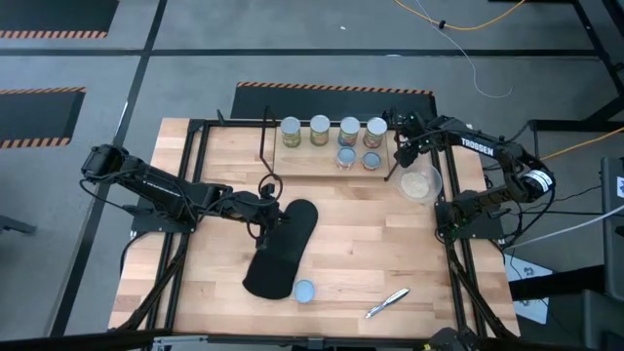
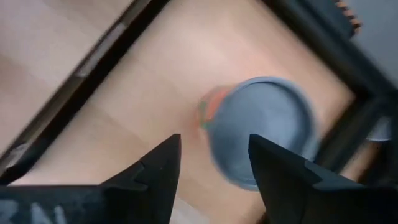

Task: Pick and place cans onto a shelf
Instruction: Put the small canned oranges on the shelf

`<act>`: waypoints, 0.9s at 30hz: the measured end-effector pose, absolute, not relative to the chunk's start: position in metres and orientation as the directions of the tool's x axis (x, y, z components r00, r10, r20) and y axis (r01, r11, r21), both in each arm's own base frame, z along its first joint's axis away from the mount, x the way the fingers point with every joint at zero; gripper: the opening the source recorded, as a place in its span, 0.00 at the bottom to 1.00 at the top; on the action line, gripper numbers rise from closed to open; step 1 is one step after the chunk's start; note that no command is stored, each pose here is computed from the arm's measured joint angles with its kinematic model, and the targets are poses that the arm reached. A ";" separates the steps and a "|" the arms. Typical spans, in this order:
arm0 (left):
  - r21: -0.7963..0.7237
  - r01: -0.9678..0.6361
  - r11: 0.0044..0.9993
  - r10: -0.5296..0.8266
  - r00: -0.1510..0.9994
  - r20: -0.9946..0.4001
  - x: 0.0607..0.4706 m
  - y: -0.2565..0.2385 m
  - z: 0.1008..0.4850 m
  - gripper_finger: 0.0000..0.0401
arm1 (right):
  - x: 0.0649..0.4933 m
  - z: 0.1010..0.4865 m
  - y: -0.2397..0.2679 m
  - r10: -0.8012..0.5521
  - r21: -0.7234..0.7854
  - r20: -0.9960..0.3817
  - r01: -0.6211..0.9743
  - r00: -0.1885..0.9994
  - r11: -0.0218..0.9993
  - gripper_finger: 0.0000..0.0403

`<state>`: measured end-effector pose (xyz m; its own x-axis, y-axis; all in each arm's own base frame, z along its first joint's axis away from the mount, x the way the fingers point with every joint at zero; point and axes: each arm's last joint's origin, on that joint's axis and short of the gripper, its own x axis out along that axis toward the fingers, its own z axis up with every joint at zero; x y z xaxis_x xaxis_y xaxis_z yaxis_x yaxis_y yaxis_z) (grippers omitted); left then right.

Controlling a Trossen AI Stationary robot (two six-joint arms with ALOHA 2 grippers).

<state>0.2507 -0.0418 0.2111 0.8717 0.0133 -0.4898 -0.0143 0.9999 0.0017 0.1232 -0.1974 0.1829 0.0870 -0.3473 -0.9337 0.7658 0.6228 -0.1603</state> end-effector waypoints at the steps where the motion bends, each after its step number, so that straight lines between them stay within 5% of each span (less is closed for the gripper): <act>1: 0.002 -0.014 1.000 0.013 0.872 -0.490 0.251 -0.042 0.211 0.10 | 0.124 0.181 -0.197 -0.329 -0.141 -0.939 0.763 0.098 0.631 0.47; 27: 0.001 -0.015 1.000 0.014 0.872 -0.490 0.251 -0.042 0.211 0.10 | 0.125 0.174 -0.202 -0.317 -0.192 -0.948 0.759 0.020 0.622 0.02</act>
<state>0.2508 -0.0417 0.2111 0.8717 0.0136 -0.4898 -0.0149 0.9999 0.0014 0.1251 -0.2024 0.1738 0.0196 -0.3168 -0.9483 0.7589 0.6223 -0.1922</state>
